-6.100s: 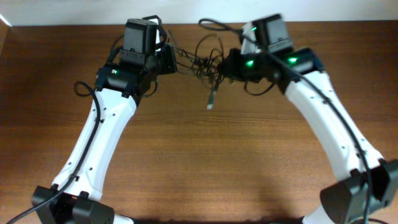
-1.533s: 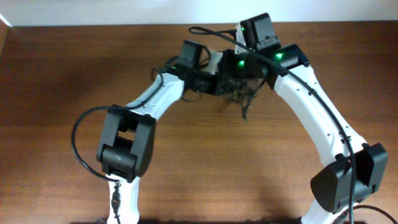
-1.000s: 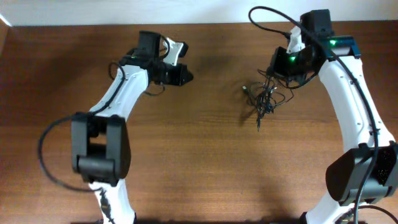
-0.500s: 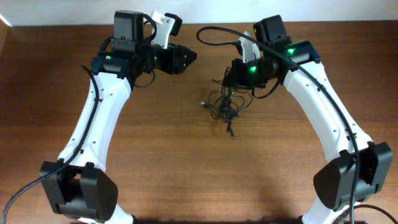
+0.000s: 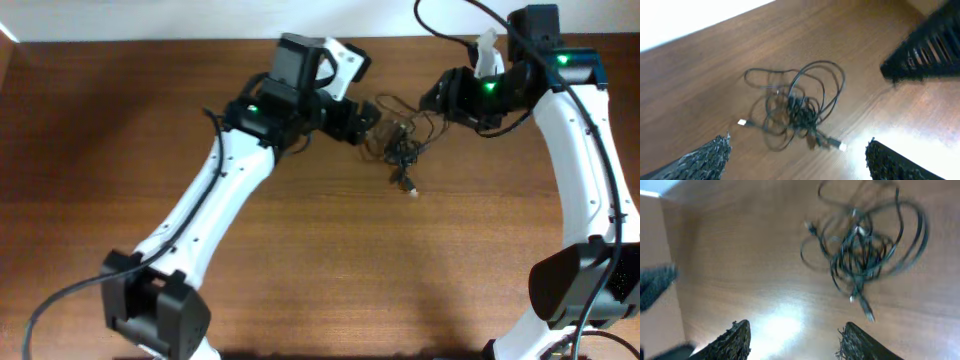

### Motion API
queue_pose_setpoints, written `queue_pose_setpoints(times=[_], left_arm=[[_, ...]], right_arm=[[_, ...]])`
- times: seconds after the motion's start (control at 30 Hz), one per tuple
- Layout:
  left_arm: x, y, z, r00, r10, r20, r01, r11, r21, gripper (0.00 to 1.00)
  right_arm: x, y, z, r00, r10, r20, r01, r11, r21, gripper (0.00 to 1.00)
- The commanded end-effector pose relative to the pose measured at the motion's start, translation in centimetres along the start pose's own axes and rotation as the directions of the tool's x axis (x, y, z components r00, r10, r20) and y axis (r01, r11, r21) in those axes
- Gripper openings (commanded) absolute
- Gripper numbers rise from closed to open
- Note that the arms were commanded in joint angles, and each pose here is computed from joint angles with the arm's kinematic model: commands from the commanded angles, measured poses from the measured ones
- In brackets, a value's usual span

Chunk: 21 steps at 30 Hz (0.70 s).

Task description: Untangle cables

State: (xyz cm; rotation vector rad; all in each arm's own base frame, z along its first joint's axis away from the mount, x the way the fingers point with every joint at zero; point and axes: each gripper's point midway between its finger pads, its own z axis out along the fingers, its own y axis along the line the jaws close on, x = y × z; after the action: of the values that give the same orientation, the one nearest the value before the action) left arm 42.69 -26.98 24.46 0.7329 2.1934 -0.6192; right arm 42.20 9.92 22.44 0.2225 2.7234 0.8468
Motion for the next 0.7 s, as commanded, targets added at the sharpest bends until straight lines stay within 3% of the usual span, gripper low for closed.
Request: queue_pose_setpoints(times=[0.0,0.1,0.2,0.53,0.63,0.67], left_arm=[[1.4,-1.5,4.7,1.0,0.001,-0.029,0.003,0.992,0.128,0.89],[3.2,-1.8,8.4,0.992,-0.101,-0.074,0.115,0.971,0.21,0.88],[4.4,-2.0,12.0,0.993,-0.093,-0.075,0.108,0.969,0.224,0.88],[12.0,-0.5,21.0,0.98,-0.093,-0.173,0.09,0.996,-0.021,0.91],[13.6,-0.1,22.0,0.975,-0.1,-0.2,0.096,0.995,-0.029,0.84],[14.4,0.0,22.2,0.97,-0.104,-0.218,0.099,0.995,-0.031,0.76]], right_arm=[[1.3,1.3,-0.5,0.997,-0.075,-0.028,0.075,0.997,-0.01,0.61],[0.9,-0.6,-0.8,0.998,-0.055,-0.013,0.055,0.996,0.073,0.61],[-0.4,-2.5,-1.7,0.999,-0.022,0.031,0.019,0.994,0.106,0.65],[-0.7,-4.1,-2.3,0.999,0.0,0.045,-0.006,0.99,0.14,0.69],[-0.5,-4.1,-2.3,0.999,-0.008,0.037,0.002,0.99,0.142,0.7],[-0.5,-4.2,-2.3,0.999,-0.008,0.034,0.003,0.99,0.142,0.7]])
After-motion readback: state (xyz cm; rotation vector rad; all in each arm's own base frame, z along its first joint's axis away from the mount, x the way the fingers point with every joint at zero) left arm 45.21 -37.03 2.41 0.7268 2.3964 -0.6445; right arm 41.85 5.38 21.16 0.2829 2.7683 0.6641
